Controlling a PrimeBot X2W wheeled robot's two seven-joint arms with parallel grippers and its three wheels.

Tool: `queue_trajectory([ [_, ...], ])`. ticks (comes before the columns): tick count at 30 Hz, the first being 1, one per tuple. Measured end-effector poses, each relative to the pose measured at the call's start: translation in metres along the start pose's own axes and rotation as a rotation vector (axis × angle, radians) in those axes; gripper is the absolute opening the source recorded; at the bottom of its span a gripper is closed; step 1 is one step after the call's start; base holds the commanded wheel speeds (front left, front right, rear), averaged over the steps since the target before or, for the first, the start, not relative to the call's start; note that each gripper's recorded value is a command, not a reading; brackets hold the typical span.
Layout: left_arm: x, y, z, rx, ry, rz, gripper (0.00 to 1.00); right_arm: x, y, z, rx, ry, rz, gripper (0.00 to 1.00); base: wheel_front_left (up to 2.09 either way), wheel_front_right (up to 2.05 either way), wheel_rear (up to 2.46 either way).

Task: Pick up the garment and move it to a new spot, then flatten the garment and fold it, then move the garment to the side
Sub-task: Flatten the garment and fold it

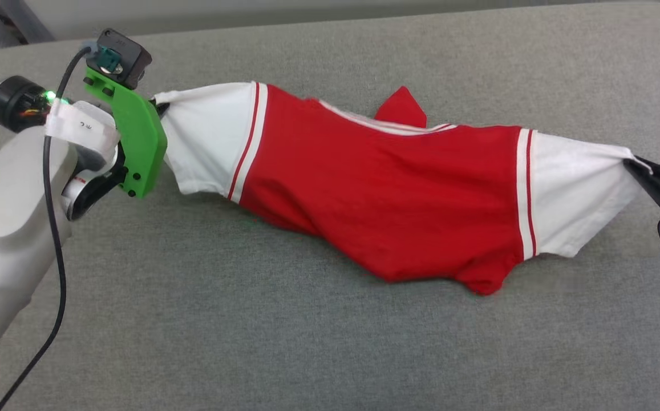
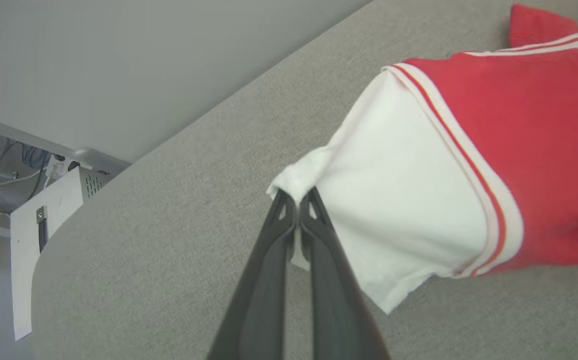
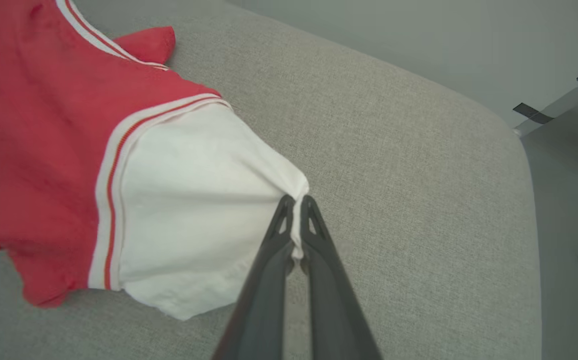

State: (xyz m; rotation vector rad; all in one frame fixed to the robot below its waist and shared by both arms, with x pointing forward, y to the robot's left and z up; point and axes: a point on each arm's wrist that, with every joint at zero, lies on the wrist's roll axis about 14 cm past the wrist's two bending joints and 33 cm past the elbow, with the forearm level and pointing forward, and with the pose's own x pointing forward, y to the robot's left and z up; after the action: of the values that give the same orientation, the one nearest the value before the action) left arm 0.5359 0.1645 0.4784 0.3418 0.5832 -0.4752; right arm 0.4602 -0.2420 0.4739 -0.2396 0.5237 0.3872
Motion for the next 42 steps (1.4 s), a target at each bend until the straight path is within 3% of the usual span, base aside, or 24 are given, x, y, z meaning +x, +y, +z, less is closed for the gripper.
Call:
queue_trajectory([
  [6,-0.049,0.018,0.072,0.086,-0.263,0.069,0.0,-0.024,-0.012,0.057,-0.057,-0.158,-0.051,0.0,0.0,0.0,0.0],
  [15,-0.149,0.039,0.188,0.196,-0.671,0.204,0.0,-0.07,-0.018,0.17,-0.17,-0.447,-0.123,0.0,0.0,0.0,0.0],
  [19,-0.18,0.045,0.217,0.229,-0.781,0.258,0.0,-0.086,-0.019,0.213,-0.196,-0.561,-0.145,0.0,0.0,0.0,0.0],
  [34,-0.174,0.078,0.296,0.237,-0.945,0.351,0.0,-0.06,-0.05,0.313,-0.273,-0.682,-0.241,0.0,0.0,0.0,0.0],
  [42,-0.13,0.102,0.323,0.21,-0.987,0.385,0.0,-0.02,-0.077,0.354,-0.335,-0.722,-0.311,0.0,0.0,0.0,0.0],
])
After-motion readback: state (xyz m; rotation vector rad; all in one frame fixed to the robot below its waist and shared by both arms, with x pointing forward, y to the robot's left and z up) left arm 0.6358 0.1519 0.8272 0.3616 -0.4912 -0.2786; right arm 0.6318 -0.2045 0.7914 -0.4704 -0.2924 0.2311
